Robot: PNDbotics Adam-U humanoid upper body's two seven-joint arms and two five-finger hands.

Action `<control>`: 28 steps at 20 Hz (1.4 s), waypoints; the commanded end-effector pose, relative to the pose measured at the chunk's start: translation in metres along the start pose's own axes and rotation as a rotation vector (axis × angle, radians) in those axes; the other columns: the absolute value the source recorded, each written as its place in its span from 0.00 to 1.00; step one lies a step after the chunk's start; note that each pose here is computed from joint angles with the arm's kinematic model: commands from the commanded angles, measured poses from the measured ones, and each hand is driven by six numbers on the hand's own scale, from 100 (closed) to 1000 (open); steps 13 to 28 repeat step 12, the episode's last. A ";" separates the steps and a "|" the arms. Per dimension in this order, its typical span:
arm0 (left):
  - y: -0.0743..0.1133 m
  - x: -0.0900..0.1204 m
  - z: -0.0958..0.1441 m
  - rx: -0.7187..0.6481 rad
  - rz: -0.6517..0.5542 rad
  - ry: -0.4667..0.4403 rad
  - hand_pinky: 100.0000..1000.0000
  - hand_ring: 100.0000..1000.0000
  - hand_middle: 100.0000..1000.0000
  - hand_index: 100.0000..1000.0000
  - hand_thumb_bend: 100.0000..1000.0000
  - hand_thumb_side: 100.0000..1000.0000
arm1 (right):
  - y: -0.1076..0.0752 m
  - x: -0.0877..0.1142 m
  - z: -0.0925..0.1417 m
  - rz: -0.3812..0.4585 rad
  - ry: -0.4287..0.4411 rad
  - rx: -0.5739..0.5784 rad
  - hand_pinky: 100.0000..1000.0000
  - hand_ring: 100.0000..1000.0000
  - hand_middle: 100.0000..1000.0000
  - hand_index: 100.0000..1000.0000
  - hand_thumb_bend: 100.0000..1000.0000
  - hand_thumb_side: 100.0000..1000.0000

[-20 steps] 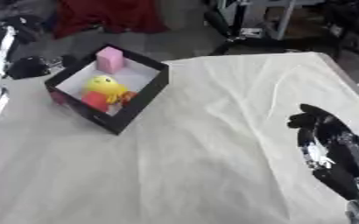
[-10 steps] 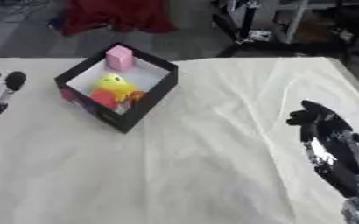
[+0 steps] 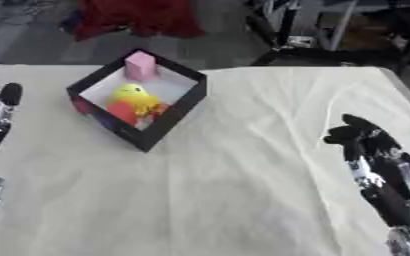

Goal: Pick up objects on the table and place them in the box.

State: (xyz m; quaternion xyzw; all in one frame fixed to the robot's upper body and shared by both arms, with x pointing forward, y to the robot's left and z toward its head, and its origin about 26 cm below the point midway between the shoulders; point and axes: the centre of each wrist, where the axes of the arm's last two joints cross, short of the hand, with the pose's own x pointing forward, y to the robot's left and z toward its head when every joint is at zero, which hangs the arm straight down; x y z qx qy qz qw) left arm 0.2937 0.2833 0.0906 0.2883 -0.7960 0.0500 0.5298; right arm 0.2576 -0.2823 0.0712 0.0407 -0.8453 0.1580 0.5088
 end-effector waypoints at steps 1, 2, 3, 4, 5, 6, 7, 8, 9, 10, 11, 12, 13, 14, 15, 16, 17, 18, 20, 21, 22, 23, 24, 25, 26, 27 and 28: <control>-0.001 0.003 -0.002 -0.003 0.015 -0.007 0.56 0.48 0.51 0.76 0.84 0.61 | -0.001 0.005 -0.005 0.000 -0.018 -0.005 0.86 0.68 0.64 0.84 0.00 0.47; -0.001 0.003 -0.001 -0.004 0.018 -0.004 0.56 0.48 0.51 0.76 0.84 0.61 | 0.000 0.005 -0.004 -0.002 -0.015 -0.005 0.86 0.68 0.64 0.84 0.00 0.46; -0.002 0.003 -0.001 -0.009 0.020 -0.004 0.56 0.48 0.51 0.76 0.84 0.61 | 0.000 0.005 -0.004 -0.002 -0.015 -0.001 0.86 0.68 0.64 0.84 0.00 0.47; -0.003 0.003 0.000 -0.014 0.022 -0.003 0.56 0.48 0.51 0.76 0.84 0.61 | 0.000 0.005 -0.004 0.000 -0.015 -0.002 0.86 0.68 0.64 0.84 0.00 0.47; -0.003 0.002 0.001 -0.017 0.023 0.003 0.56 0.48 0.51 0.75 0.84 0.61 | 0.000 0.004 -0.003 0.000 -0.010 -0.011 0.86 0.68 0.63 0.84 0.00 0.47; -0.003 0.002 0.001 -0.018 0.024 0.008 0.56 0.48 0.51 0.75 0.84 0.61 | 0.000 0.003 -0.003 0.000 -0.005 -0.021 0.86 0.68 0.63 0.84 0.00 0.46; -0.004 0.002 0.001 -0.019 0.026 0.009 0.56 0.48 0.51 0.75 0.84 0.61 | 0.000 0.003 -0.003 -0.001 -0.003 -0.024 0.86 0.68 0.63 0.84 0.00 0.46; -0.004 0.002 0.001 -0.020 0.027 0.009 0.56 0.48 0.51 0.75 0.84 0.61 | 0.001 0.003 -0.003 0.000 -0.002 -0.021 0.86 0.68 0.63 0.84 0.00 0.46; -0.005 0.002 0.001 -0.024 0.029 0.007 0.56 0.48 0.51 0.76 0.84 0.61 | 0.001 0.003 -0.003 0.003 -0.005 -0.018 0.86 0.68 0.63 0.84 0.00 0.46; -0.005 0.002 0.002 -0.028 0.029 0.005 0.56 0.48 0.51 0.75 0.84 0.61 | 0.001 0.003 -0.003 0.004 -0.006 -0.019 0.86 0.68 0.63 0.84 0.00 0.47; -0.005 0.002 0.003 -0.030 0.029 0.011 0.56 0.48 0.51 0.75 0.84 0.61 | 0.000 0.003 -0.003 0.003 -0.003 -0.027 0.86 0.67 0.63 0.83 0.00 0.46; -0.005 0.001 0.003 -0.030 0.031 0.016 0.56 0.48 0.51 0.75 0.84 0.61 | 0.000 0.002 -0.003 0.002 0.001 -0.036 0.86 0.67 0.62 0.83 0.00 0.46; -0.005 0.001 0.003 -0.030 0.031 0.016 0.56 0.48 0.51 0.75 0.84 0.61 | 0.000 0.002 -0.003 0.002 0.001 -0.036 0.86 0.67 0.62 0.83 0.00 0.46; -0.005 0.001 0.003 -0.030 0.031 0.016 0.56 0.48 0.51 0.75 0.84 0.61 | 0.000 0.002 -0.003 0.002 0.001 -0.036 0.86 0.67 0.62 0.83 0.00 0.46; -0.005 0.001 0.003 -0.030 0.031 0.016 0.56 0.48 0.51 0.75 0.84 0.61 | 0.000 0.002 -0.003 0.002 0.001 -0.036 0.86 0.67 0.62 0.83 0.00 0.46; -0.005 0.001 0.003 -0.030 0.031 0.016 0.56 0.48 0.51 0.75 0.84 0.61 | 0.000 0.002 -0.003 0.002 0.001 -0.036 0.86 0.67 0.62 0.83 0.00 0.46; -0.005 0.001 0.003 -0.030 0.031 0.016 0.56 0.48 0.51 0.75 0.84 0.61 | 0.000 0.002 -0.003 0.002 0.001 -0.036 0.86 0.67 0.62 0.83 0.00 0.46; -0.005 0.001 0.003 -0.030 0.031 0.016 0.56 0.48 0.51 0.75 0.84 0.61 | 0.000 0.002 -0.003 0.002 0.001 -0.036 0.86 0.67 0.62 0.83 0.00 0.46; -0.005 0.001 0.003 -0.030 0.031 0.016 0.56 0.48 0.51 0.75 0.84 0.61 | 0.000 0.002 -0.003 0.002 0.001 -0.036 0.86 0.67 0.62 0.83 0.00 0.46; -0.005 0.001 0.003 -0.030 0.031 0.016 0.56 0.48 0.51 0.75 0.84 0.61 | 0.000 0.002 -0.003 0.002 0.001 -0.036 0.86 0.67 0.62 0.83 0.00 0.46; -0.005 0.001 0.003 -0.030 0.031 0.016 0.56 0.48 0.51 0.75 0.84 0.61 | 0.000 0.002 -0.003 0.002 0.001 -0.036 0.86 0.67 0.62 0.83 0.00 0.46; -0.005 0.001 0.003 -0.030 0.031 0.016 0.56 0.48 0.51 0.75 0.84 0.61 | 0.000 0.002 -0.003 0.002 0.001 -0.036 0.86 0.67 0.62 0.83 0.00 0.46; -0.005 0.001 0.003 -0.030 0.031 0.016 0.56 0.48 0.51 0.75 0.84 0.61 | 0.000 0.002 -0.003 0.002 0.001 -0.036 0.86 0.67 0.62 0.83 0.00 0.46; -0.005 0.001 0.003 -0.030 0.031 0.016 0.56 0.48 0.51 0.75 0.84 0.61 | 0.000 0.002 -0.003 0.002 0.001 -0.036 0.86 0.67 0.62 0.83 0.00 0.46; -0.005 0.001 0.003 -0.030 0.031 0.016 0.56 0.48 0.51 0.75 0.84 0.61 | 0.000 0.002 -0.003 0.002 0.001 -0.036 0.86 0.67 0.62 0.83 0.00 0.46; -0.005 0.001 0.003 -0.030 0.031 0.016 0.56 0.48 0.51 0.75 0.84 0.61 | 0.000 0.002 -0.003 0.002 0.001 -0.036 0.86 0.67 0.62 0.83 0.00 0.46; -0.005 0.001 0.003 -0.030 0.031 0.016 0.56 0.48 0.51 0.75 0.84 0.61 | 0.000 0.002 -0.003 0.002 0.001 -0.036 0.86 0.67 0.62 0.83 0.00 0.46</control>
